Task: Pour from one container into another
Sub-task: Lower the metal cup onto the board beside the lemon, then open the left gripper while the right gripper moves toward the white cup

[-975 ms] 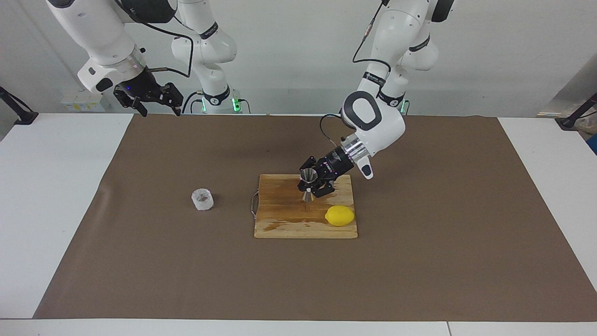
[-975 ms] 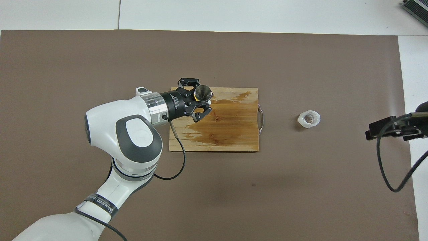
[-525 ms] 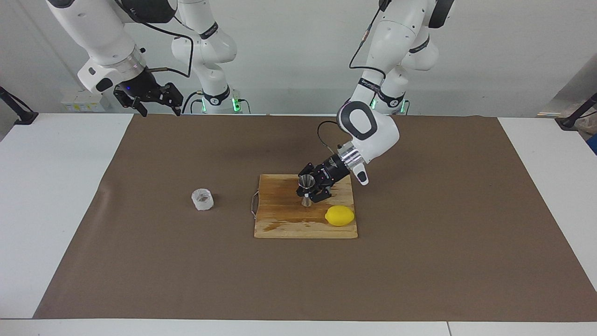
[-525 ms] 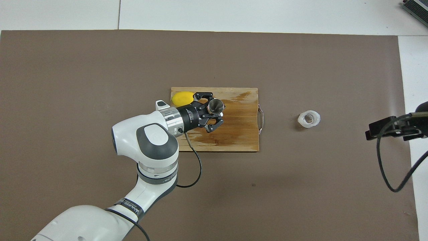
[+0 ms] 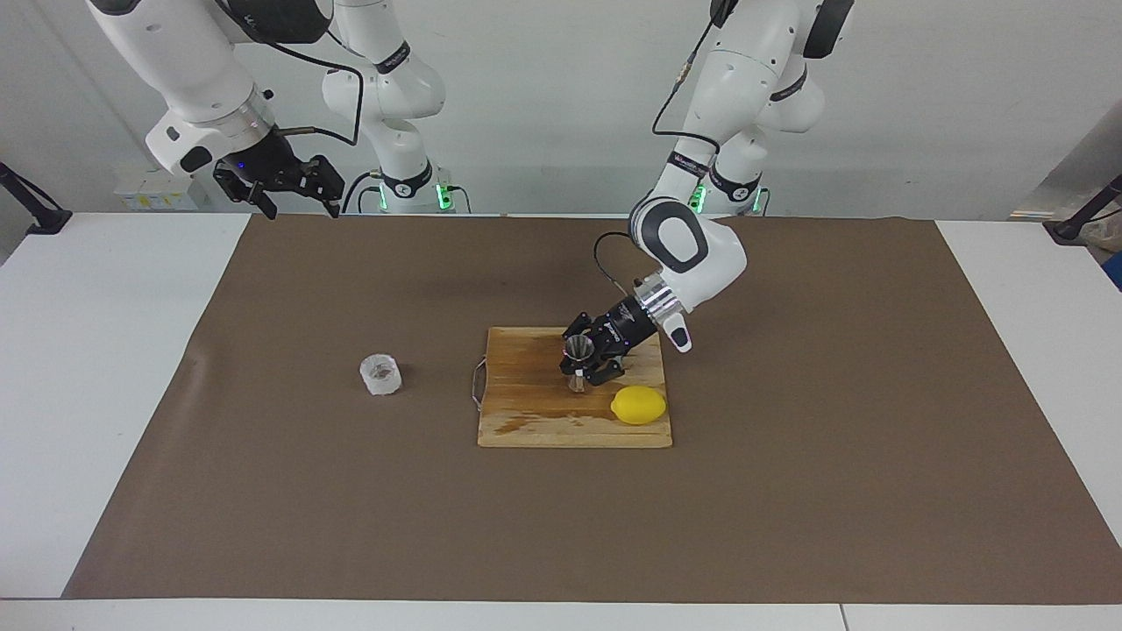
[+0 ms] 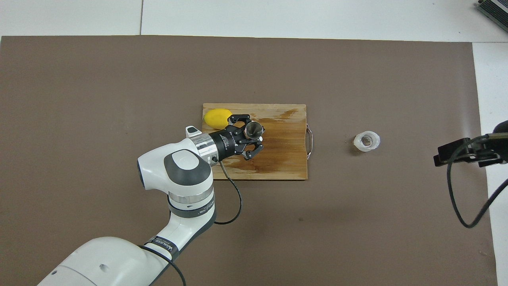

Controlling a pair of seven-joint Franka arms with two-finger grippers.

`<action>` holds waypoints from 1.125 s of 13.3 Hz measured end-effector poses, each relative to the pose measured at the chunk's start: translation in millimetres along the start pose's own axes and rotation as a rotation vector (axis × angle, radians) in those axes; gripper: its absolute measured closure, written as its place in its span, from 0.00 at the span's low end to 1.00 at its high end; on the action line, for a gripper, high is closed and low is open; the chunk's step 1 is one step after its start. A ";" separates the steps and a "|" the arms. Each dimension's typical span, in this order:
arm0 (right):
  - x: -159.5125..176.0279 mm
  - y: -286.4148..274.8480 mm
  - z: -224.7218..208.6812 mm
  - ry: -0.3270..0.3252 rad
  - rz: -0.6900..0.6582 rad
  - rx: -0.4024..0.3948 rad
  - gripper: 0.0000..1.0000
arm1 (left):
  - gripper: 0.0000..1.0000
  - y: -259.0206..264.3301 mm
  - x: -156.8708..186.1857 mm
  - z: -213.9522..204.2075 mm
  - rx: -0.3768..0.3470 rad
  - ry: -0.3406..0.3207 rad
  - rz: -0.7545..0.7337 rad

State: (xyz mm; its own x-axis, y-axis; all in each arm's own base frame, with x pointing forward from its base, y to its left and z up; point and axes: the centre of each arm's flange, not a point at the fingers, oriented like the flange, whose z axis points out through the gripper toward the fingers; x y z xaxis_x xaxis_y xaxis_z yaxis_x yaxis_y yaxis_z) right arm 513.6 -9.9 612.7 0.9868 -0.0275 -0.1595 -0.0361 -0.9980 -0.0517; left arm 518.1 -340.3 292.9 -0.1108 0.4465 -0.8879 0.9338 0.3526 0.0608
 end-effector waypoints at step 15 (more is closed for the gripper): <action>-5.0 -29.1 -9.2 0.046 -0.228 0.033 0.00 | 0.00 19.6 -19.2 -32.4 -0.092 0.017 0.033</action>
State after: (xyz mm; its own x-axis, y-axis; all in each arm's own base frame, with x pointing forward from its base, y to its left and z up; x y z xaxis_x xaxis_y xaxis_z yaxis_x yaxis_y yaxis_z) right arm 511.1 18.8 624.0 0.9761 0.1954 -0.0952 0.1843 -0.9762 -0.1140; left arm 527.5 -315.3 325.8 -0.0870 0.4723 -0.8771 0.9017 0.4116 0.1322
